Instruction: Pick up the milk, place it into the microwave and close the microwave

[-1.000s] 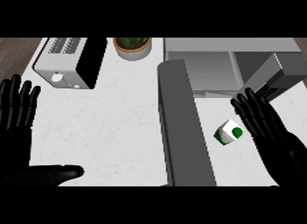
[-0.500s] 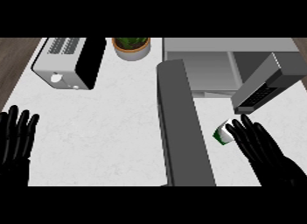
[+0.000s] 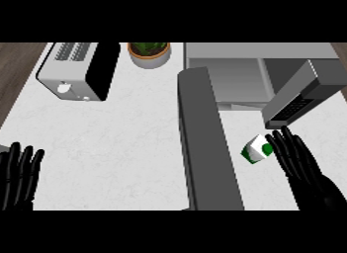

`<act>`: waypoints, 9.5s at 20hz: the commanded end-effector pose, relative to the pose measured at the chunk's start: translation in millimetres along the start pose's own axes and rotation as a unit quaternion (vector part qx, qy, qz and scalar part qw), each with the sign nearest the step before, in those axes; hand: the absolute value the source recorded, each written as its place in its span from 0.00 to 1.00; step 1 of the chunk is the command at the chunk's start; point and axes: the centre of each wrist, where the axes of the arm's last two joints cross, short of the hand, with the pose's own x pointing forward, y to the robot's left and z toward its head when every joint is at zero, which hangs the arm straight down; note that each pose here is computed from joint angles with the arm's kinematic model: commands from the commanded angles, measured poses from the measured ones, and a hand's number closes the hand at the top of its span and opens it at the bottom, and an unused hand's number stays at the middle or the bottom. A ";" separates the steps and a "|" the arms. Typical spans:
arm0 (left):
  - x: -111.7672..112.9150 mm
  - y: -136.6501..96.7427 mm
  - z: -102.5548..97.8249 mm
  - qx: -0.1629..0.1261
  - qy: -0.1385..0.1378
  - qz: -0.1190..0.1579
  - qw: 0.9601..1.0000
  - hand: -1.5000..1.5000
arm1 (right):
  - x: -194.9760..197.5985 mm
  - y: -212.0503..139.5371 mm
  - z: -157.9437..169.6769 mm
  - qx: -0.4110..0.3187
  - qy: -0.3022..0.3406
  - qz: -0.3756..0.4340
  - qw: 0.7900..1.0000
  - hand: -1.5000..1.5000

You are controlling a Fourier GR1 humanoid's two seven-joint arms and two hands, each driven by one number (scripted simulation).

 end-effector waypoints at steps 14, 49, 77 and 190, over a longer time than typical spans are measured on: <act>11.3 11.4 23.9 0.000 0.003 -0.008 1.000 0.00 | -65.3 -37.5 4.0 -0.072 0.024 0.072 0.995 0.00; 1.2 15.2 37.6 0.005 -0.007 -0.007 1.000 0.00 | -185.6 -114.1 32.2 -0.061 0.121 0.109 0.985 0.00; -7.2 15.9 52.0 -0.002 0.008 0.001 1.000 0.00 | -208.2 -97.1 31.8 -0.074 0.076 -0.054 0.993 1.00; -39.2 98.1 35.0 -0.028 0.018 0.014 0.999 0.00 | -143.5 -101.4 -175.7 -0.303 0.095 0.425 0.848 1.00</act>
